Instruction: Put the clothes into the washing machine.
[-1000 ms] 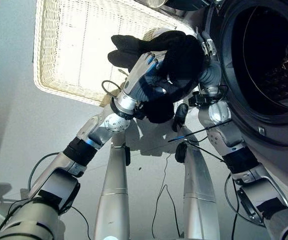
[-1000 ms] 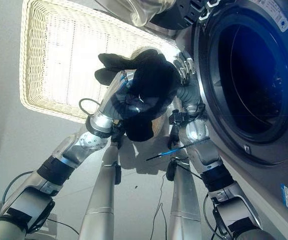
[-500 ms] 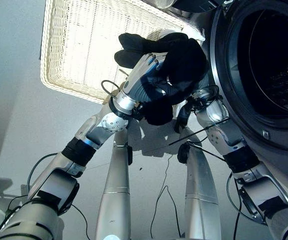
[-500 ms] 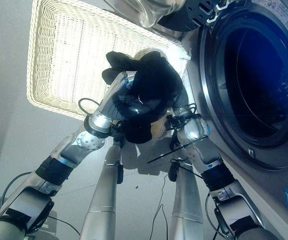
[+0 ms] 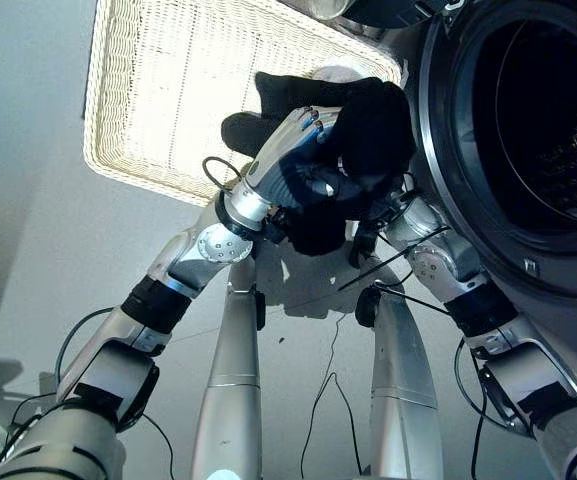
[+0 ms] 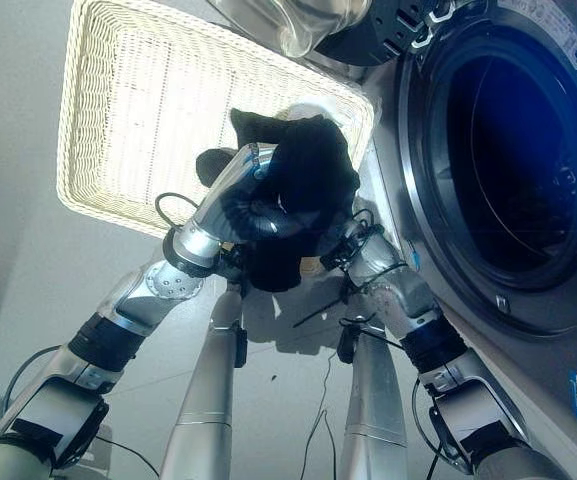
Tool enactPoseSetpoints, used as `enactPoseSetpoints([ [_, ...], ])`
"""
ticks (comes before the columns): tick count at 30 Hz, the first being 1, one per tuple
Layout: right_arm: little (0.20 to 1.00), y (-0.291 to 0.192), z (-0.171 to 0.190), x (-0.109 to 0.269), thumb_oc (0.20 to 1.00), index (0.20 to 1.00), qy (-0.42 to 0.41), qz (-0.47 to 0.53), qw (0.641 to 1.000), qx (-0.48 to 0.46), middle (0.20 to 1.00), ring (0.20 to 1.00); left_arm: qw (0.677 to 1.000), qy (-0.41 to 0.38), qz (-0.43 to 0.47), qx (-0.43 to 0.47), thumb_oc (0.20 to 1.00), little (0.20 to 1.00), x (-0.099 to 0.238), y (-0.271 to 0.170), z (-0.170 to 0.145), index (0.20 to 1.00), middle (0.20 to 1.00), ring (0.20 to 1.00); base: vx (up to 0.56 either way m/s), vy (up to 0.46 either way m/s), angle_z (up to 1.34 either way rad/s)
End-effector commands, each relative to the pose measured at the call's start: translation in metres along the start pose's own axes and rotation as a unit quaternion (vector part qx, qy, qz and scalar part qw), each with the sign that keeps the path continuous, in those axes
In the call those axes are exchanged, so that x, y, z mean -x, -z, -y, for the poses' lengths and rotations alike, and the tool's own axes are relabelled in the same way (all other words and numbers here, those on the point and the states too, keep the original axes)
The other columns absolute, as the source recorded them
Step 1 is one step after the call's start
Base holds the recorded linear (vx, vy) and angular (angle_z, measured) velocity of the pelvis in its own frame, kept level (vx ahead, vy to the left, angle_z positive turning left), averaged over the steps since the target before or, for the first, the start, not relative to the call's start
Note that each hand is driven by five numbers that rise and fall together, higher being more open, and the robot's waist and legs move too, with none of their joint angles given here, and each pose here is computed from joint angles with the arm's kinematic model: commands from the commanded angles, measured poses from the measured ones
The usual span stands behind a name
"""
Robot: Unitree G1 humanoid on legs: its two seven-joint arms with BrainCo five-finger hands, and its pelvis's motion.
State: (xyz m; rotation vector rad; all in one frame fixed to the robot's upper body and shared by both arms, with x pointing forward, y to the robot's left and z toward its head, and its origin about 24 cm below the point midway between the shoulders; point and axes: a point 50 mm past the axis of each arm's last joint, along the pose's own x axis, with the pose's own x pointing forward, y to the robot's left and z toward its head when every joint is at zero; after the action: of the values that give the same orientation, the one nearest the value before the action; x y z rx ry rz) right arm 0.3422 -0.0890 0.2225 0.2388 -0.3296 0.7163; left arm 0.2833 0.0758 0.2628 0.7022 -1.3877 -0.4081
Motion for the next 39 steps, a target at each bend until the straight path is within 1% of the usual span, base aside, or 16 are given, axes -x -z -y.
enactPoseSetpoints([
  [1,0.2,0.004,-0.025,-0.003,0.2,0.2,-0.089,-0.004,0.994,-0.06,0.2,0.2,0.989,-0.074,0.128,0.004,0.2,0.2,-0.031,-0.039,-0.014,0.2,0.2,0.2,0.0,0.0,0.0],
  [4,0.2,0.005,-0.029,-0.001,0.2,0.2,-0.12,-0.004,0.989,-0.092,0.2,0.2,0.99,-0.082,0.116,-0.014,0.2,0.2,-0.029,-0.035,-0.015,0.2,0.2,0.2,0.0,0.0,0.0],
  [9,0.2,0.006,-0.032,0.001,0.2,0.2,-0.14,0.002,0.983,-0.123,0.2,0.2,0.991,-0.085,0.094,-0.035,0.2,0.2,-0.027,-0.027,-0.014,0.2,0.2,0.2,0.0,0.0,0.0],
  [11,0.2,0.006,-0.033,0.002,0.2,0.2,-0.149,0.005,0.98,-0.131,0.2,0.2,0.992,-0.091,0.063,-0.058,0.586,0.586,-0.025,-0.019,-0.014,0.586,0.586,0.586,0.0,0.0,0.0],
  [13,0.2,0.006,-0.033,0.002,0.2,0.2,-0.152,0.007,0.979,-0.132,0.2,0.2,0.992,-0.096,0.048,-0.069,0.784,0.784,-0.024,-0.015,-0.015,0.784,0.784,0.784,0.0,0.0,0.0],
  [14,0.2,0.004,-0.034,0.002,0.2,0.2,-0.156,0.013,0.978,-0.137,0.2,0.2,0.989,-0.102,0.013,-0.103,1.0,1.0,-0.021,-0.005,-0.015,1.0,1.0,1.0,0.0,0.0,0.0],
  [15,0.2,0.002,-0.033,0.002,0.2,0.2,-0.157,0.018,0.977,-0.144,0.2,0.2,0.987,-0.102,-0.018,-0.119,1.0,1.0,-0.018,0.004,-0.017,1.0,1.0,1.0,0.0,0.0,0.0],
  [19,0.2,-0.002,-0.03,0.005,0.2,0.2,-0.153,0.032,0.976,-0.149,0.2,0.2,0.982,-0.099,-0.075,-0.143,1.0,1.0,-0.01,0.019,-0.02,1.0,1.0,1.0,0.0,0.0,0.0],
  [20,0.2,-0.005,-0.027,0.007,0.2,0.2,-0.152,0.043,0.975,-0.156,0.2,0.2,0.978,-0.098,-0.103,-0.155,1.0,1.0,-0.004,0.026,-0.022,1.0,1.0,1.0,0.0,0.0,0.0],
  [27,0.2,-0.017,-0.017,0.014,0.2,0.2,-0.139,0.091,0.97,-0.175,0.2,0.2,0.961,-0.089,-0.185,-0.186,1.0,1.0,0.013,0.046,-0.025,1.0,1.0,1.0,0.0,0.0,0.0],
  [36,0.2,-0.033,-0.006,0.019,0.2,0.2,-0.117,0.141,0.967,-0.179,0.2,0.2,0.953,-0.066,-0.222,-0.194,1.0,1.0,0.02,0.054,-0.026,1.0,1.0,1.0,0.0,0.0,0.0],
  [39,0.2,-0.041,-0.002,0.023,0.2,0.2,-0.114,0.172,0.961,-0.184,0.2,0.2,0.952,-0.038,-0.24,-0.186,1.0,1.0,0.022,0.058,-0.025,1.0,1.0,1.0,0.0,0.0,0.0],
])
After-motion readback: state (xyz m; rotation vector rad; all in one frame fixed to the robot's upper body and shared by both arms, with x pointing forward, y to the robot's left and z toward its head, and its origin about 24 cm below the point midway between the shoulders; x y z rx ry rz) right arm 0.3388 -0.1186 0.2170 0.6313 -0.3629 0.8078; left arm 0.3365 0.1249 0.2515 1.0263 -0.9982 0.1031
